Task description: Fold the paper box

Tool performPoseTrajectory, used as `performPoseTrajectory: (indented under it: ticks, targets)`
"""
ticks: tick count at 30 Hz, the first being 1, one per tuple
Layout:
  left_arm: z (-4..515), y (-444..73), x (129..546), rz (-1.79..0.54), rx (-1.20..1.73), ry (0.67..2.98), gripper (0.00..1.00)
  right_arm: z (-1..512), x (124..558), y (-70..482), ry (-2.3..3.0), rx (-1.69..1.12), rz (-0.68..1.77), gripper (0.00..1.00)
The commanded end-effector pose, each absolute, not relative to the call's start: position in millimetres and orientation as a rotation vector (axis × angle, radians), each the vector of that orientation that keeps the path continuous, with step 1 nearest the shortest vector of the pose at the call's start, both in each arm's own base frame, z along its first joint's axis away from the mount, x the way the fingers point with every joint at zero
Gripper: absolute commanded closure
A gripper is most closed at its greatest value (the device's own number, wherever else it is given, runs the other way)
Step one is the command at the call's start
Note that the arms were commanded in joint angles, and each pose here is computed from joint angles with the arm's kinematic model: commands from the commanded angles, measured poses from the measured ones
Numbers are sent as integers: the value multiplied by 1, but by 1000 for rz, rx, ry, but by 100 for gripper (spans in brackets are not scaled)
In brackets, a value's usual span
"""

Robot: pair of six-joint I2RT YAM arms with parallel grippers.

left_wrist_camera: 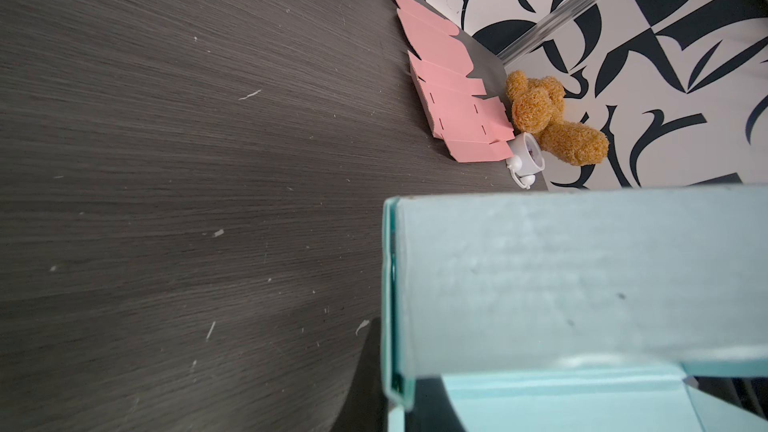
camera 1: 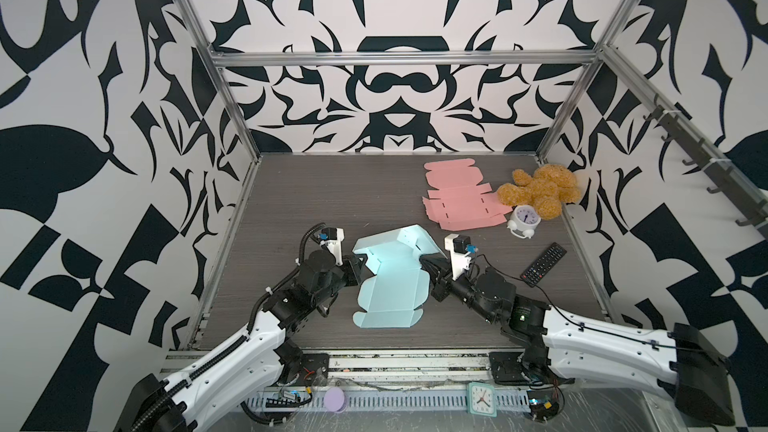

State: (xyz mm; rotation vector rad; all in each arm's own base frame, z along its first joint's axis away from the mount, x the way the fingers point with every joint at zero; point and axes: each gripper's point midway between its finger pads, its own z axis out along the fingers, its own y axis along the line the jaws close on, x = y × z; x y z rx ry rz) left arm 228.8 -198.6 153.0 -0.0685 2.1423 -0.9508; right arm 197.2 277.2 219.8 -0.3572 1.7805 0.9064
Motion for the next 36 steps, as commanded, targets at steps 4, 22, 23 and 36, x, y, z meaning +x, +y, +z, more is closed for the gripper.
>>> performPoseTrajectory:
  ticks: [4,22,23,36]
  targets:
    - [154,-197,228,-969,-79,2121,100,235,195,281,1783,-403,906,100]
    - [157,-192,227,-931,-58,2151,100,278,148,273,1817,-718,955,63]
    - [158,-192,227,-928,-53,2152,100,280,145,273,1820,-731,962,61]
    - [153,-193,216,-945,25,2208,100,295,154,235,1846,-690,780,45]
